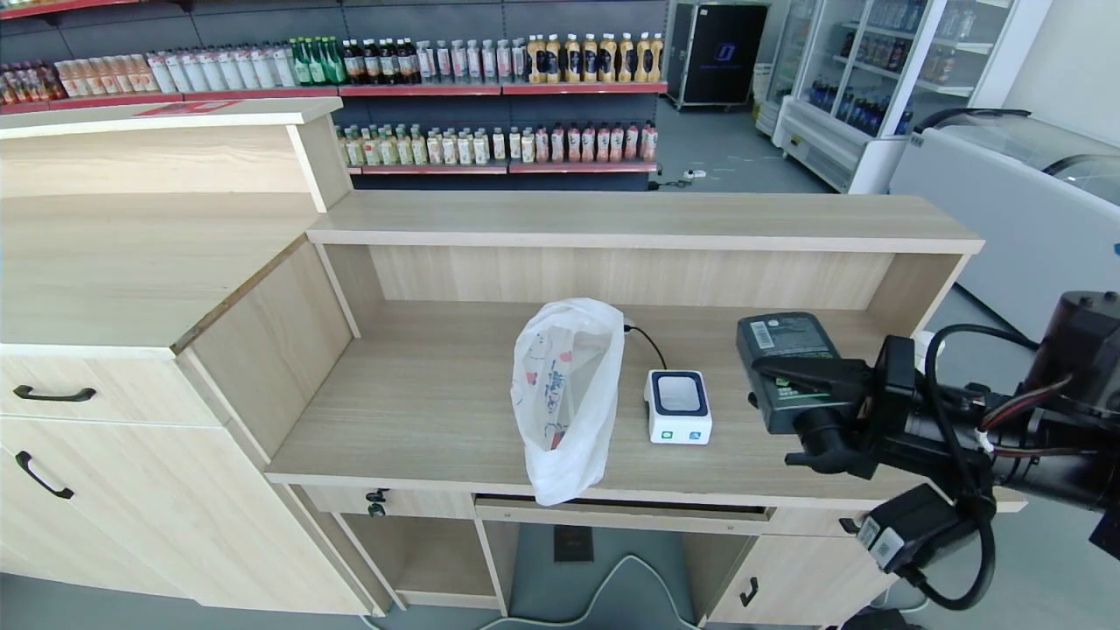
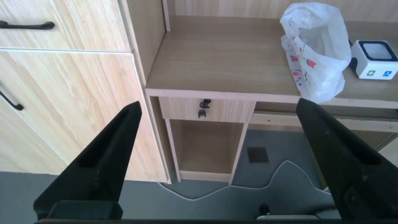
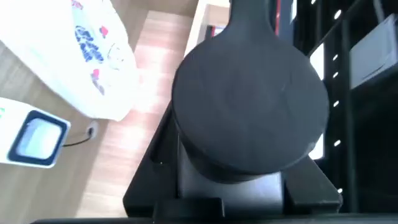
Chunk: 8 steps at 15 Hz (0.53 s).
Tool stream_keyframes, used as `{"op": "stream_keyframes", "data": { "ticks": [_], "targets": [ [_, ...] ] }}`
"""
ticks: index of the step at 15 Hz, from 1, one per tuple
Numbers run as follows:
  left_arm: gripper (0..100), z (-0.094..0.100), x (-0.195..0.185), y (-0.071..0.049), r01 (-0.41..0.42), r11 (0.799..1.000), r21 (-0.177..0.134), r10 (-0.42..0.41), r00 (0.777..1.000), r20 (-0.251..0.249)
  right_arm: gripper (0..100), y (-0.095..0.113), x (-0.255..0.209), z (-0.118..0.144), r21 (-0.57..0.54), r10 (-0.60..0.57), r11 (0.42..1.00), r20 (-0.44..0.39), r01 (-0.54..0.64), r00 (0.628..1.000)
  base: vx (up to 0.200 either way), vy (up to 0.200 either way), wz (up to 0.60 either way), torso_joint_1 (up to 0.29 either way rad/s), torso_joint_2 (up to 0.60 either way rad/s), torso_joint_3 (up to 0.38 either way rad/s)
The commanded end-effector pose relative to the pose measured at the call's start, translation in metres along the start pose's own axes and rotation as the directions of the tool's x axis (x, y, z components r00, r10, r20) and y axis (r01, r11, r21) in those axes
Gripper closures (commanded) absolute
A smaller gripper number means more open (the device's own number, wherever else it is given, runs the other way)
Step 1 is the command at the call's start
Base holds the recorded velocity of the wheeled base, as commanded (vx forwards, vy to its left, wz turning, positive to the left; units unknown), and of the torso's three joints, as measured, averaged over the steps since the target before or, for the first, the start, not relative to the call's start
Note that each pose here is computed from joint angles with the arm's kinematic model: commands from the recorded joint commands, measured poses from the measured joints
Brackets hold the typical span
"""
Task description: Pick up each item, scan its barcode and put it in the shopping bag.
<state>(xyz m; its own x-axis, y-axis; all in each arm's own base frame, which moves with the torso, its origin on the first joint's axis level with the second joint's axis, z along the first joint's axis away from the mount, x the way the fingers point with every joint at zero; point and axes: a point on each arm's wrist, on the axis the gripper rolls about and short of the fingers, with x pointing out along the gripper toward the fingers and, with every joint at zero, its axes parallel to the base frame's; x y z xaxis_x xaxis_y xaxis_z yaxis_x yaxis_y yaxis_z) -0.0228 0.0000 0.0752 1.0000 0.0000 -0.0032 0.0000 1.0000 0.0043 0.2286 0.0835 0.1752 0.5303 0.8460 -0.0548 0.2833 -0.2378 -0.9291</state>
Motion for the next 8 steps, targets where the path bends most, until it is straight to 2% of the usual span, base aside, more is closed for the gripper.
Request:
{"op": "stream_keyframes", "data": {
  "ticks": [1,3,4,6,8],
  "targets": [
    [0,0.0,0.0,0.0,0.0,1.0,0.0,0.0,1.0,0.0,100,-0.011,0.015,0.025,-0.148,-0.027,0.988,0.071,0.037,0.997,0.0,0.0,0.0,0.0,0.0,0.0],
    [0,0.0,0.0,0.0,0.0,1.0,0.0,0.0,1.0,0.0,100,-0.018,0.021,0.035,-0.249,-0.053,0.965,0.118,0.081,0.992,0.0,0.0,0.0,0.0,0.0,0.0],
    [0,0.0,0.0,0.0,0.0,1.0,-0.001,0.0,1.0,0.0,100,-0.025,0.026,0.046,-0.288,-0.084,0.948,0.172,0.132,0.981,0.0,0.0,0.0,0.0,0.0,0.0],
    [0,0.0,0.0,0.0,0.0,1.0,-0.001,0.0,1.0,0.0,100,-0.037,0.037,0.07,-0.359,-0.163,0.893,0.302,0.271,0.939,0.0,0.0,0.0,0.0,0.0,0.0],
    [0,0.0,0.0,0.0,0.0,1.0,0.0,0.0,1.0,0.0,100,-0.049,0.037,0.075,-0.384,-0.248,0.842,0.346,0.378,0.905,0.0,0.0,0.0,0.0,0.0,0.0]
  ]
}}
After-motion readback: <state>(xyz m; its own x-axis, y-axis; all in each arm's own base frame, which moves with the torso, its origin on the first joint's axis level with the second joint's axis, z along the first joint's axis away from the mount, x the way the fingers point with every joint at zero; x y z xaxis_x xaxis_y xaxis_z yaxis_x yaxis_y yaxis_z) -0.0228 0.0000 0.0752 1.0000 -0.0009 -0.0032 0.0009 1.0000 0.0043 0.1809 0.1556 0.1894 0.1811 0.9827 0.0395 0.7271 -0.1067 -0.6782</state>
